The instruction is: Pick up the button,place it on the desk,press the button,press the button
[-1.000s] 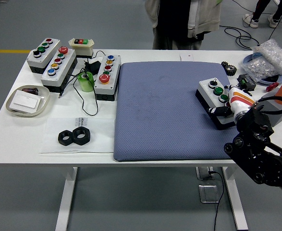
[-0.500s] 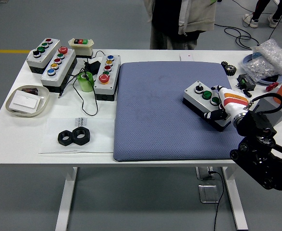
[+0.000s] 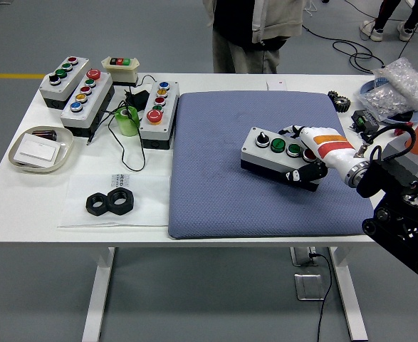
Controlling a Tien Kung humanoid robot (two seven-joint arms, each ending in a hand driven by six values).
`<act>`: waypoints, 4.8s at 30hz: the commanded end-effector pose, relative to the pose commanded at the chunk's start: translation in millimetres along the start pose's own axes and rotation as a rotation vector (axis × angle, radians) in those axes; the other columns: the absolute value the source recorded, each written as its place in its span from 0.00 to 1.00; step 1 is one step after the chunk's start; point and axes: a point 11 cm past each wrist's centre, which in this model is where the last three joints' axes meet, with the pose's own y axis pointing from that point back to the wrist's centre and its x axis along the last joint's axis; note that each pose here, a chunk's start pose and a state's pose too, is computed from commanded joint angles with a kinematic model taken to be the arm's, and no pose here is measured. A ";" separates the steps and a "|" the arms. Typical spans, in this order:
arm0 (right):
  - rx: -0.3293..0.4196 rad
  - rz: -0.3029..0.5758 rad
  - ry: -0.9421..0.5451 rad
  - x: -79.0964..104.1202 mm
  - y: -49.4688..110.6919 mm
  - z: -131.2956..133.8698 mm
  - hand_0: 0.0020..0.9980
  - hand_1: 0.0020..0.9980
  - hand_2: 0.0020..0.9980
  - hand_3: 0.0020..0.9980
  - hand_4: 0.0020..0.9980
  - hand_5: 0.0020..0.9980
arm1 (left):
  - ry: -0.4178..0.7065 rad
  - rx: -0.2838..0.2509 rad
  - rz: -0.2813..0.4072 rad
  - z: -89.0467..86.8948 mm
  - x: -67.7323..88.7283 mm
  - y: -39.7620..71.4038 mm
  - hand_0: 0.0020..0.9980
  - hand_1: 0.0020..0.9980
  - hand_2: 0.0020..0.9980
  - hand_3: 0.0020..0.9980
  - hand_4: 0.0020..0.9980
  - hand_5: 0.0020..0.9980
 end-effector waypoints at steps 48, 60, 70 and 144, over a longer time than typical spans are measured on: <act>0.128 -0.201 0.118 -13.6 -0.3 -13.7 0.97 0.87 0.94 1.00 0.90 0.12 | 0.002 -0.003 0.001 1.8 -0.5 0.3 0.68 0.65 0.76 0.79 0.72 1.00; 0.133 -0.092 -0.013 16.2 19.5 -21.1 0.99 0.89 0.98 1.00 0.91 0.14 | 0.001 -0.004 0.001 1.9 0.3 0.2 0.68 0.66 0.76 0.79 0.72 1.00; 0.026 0.168 -0.069 58.7 59.7 -4.3 0.60 0.49 0.55 0.89 0.83 0.32 | 0.003 -0.005 0.002 1.4 0.8 0.0 0.68 0.66 0.75 0.79 0.72 1.00; -0.027 -0.092 -0.033 20.2 59.5 -9.5 0.03 0.00 0.10 0.75 0.75 0.45 | 0.003 -0.003 0.000 2.1 0.3 0.2 0.68 0.65 0.75 0.79 0.71 1.00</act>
